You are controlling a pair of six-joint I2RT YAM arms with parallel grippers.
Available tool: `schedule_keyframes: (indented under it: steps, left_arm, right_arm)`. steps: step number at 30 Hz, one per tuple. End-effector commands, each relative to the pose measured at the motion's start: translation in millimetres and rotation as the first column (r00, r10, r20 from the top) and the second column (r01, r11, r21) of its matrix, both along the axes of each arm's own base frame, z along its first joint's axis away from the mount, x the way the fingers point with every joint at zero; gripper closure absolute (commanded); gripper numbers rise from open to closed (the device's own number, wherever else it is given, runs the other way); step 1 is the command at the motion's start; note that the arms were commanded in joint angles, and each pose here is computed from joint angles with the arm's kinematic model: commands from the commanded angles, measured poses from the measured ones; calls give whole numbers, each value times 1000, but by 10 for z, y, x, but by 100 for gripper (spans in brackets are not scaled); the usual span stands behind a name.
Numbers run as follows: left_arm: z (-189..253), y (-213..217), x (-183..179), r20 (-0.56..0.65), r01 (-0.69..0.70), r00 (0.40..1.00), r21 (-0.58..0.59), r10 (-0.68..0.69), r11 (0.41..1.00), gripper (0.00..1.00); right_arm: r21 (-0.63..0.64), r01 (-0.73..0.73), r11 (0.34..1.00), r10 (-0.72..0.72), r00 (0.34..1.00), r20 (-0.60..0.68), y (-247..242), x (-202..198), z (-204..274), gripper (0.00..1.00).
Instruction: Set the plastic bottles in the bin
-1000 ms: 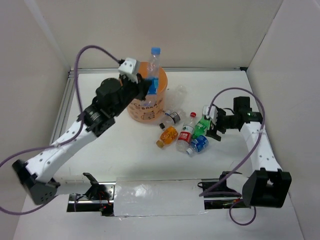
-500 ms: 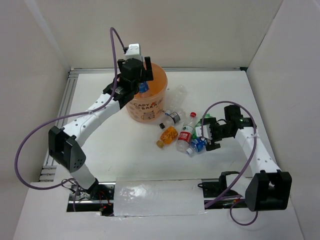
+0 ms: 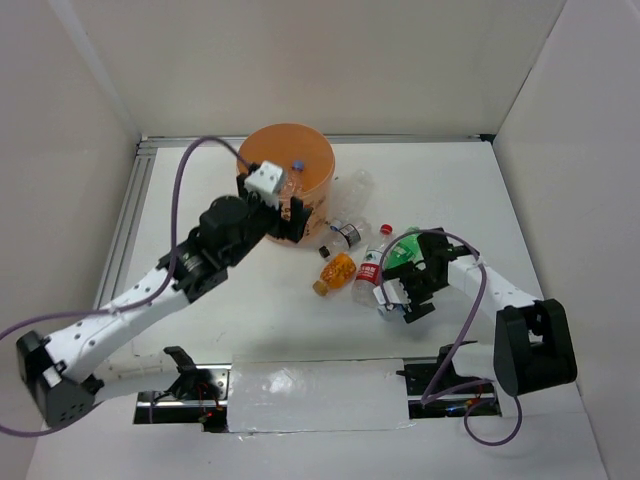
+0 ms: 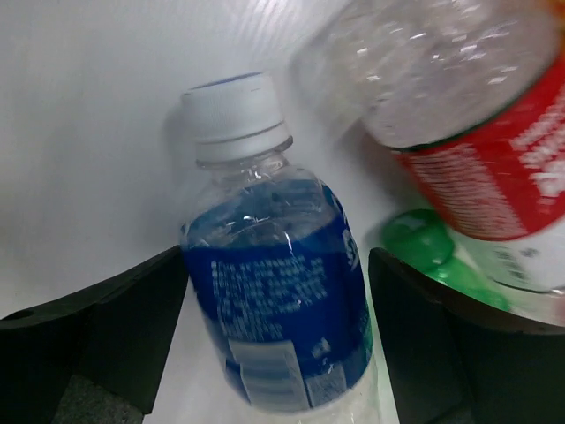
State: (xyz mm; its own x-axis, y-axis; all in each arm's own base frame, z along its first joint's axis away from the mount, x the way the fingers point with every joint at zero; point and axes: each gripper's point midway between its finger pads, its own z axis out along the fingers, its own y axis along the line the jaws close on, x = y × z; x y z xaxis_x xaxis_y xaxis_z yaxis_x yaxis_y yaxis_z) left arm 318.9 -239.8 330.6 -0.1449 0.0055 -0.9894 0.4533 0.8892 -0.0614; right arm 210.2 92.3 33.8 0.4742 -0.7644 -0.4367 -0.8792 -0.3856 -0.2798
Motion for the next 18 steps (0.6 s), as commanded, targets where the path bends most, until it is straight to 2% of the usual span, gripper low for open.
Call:
schedule_keyframes:
  steps: [1, 2, 4, 5, 6, 7, 9, 11, 12, 14, 15, 16, 18]
  left_arm:
    - [-278, -142, -396, -2, 166, 986, -29, -166, 986, 6]
    - [-632, -154, -524, -56, 193, 980, -7, -194, 981, 6]
    - [-780, -119, -661, -70, 199, 977, -37, -201, 979, 6]
    - [-852, -147, -717, -77, 203, 975, -63, -208, 977, 6]
    - [-1142, -114, -755, -124, 198, 971, -44, -202, 979, 6]
    - [-1203, -121, -800, -131, 199, 970, -50, -204, 979, 6]
    - [-1400, -166, -862, -161, 208, 964, -47, -213, 977, 6]
    - [-1465, -220, -878, -166, 216, 962, -40, -219, 976, 5]
    - [-1599, -259, -902, -189, 227, 956, -20, -227, 974, 5]
    - [-1666, -320, -891, -183, 239, 954, -10, -237, 971, 4]
    - [-1732, -382, -895, -187, 254, 950, 4, -249, 967, 4]
    - [-1795, -389, -891, -201, 254, 948, 16, -246, 967, 4]
    - [-1873, -448, -903, -213, 266, 943, 26, -255, 964, 4]
  right_arm:
    - [-48, -7, 999, 11, 997, 82, -37, 151, -104, 12]
    - [-64, 4, 998, 0, 998, 58, -72, 103, -166, 15]
    - [-62, 19, 998, -16, 999, 51, -71, 117, -187, 27]
    - [-64, 27, 998, -24, 999, 37, -78, 89, -194, 36]
    - [-69, 25, 997, -24, 1000, 17, -83, 60, -164, 45]
    - [-57, 44, 997, -44, 999, 3, -69, 49, -104, 60]
    - [-2, 64, 998, -64, 998, -10, 6, 62, 210, 71]
    - [68, 109, 992, -108, 994, -18, 63, 110, 546, 77]
    - [158, 102, 982, -109, 994, 33, 187, 259, 946, 78]
    - [235, 145, 961, -149, 989, 2, 293, 255, 1338, 80]
    - [369, 139, 919, -173, 983, 62, 477, 446, 2002, 80]
    - [375, 132, 918, -173, 982, 78, 483, 479, 2027, 80]
    - [480, 200, 854, -247, 968, 36, 609, 639, 2452, 80]
